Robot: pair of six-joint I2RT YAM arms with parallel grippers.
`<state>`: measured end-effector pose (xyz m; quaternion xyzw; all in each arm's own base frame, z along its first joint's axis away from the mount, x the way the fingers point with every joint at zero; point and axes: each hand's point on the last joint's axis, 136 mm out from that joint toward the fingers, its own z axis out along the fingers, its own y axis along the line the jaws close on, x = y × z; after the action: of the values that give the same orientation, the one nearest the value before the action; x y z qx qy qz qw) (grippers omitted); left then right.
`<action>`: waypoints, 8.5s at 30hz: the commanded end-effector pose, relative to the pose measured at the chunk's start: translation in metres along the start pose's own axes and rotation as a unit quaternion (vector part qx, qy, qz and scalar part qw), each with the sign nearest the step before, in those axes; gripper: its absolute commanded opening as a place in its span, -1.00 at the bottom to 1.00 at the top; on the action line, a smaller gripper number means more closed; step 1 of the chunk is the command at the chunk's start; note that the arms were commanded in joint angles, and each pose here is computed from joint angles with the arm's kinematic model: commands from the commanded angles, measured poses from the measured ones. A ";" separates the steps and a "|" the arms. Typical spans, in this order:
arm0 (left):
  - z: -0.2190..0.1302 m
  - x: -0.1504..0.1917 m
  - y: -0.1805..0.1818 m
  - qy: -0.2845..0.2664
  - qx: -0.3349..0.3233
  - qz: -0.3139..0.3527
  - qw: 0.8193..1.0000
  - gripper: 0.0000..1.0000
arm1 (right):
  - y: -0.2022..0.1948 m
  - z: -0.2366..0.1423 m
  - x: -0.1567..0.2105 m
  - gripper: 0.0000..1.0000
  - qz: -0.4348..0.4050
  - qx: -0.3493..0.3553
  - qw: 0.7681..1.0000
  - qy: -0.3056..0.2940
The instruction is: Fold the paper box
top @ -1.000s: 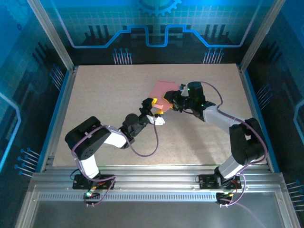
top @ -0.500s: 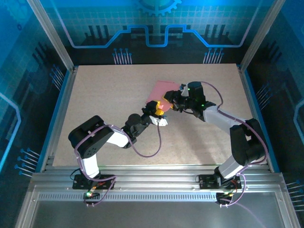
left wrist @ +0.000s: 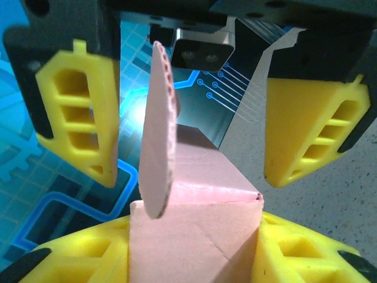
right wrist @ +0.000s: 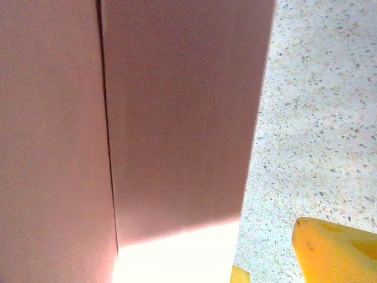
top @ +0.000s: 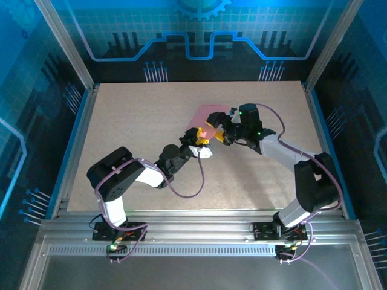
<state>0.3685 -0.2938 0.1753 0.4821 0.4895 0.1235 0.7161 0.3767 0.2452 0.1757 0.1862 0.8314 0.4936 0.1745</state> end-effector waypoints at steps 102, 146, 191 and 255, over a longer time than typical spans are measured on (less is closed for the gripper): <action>-0.027 0.033 -0.007 -0.093 0.271 -0.520 0.804 0.86 | -0.044 -0.062 -0.011 -0.91 -0.562 0.091 0.805 0.166; -0.007 0.096 0.000 0.074 0.139 -0.638 0.753 0.28 | -0.047 -0.040 0.010 -0.80 -0.571 0.120 0.784 0.211; -0.028 0.069 0.022 0.053 0.139 -0.635 0.758 0.92 | -0.084 -0.042 0.043 0.89 -0.292 0.270 0.918 -0.003; -0.137 0.060 0.002 0.245 -0.003 -0.649 0.721 0.97 | -0.139 0.000 0.078 0.04 -0.323 0.446 0.834 -0.041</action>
<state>0.2829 -0.1770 0.1339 0.0019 0.8423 -0.2626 0.4707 0.2722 0.2252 0.0424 -0.0485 0.9734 -0.0062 0.2237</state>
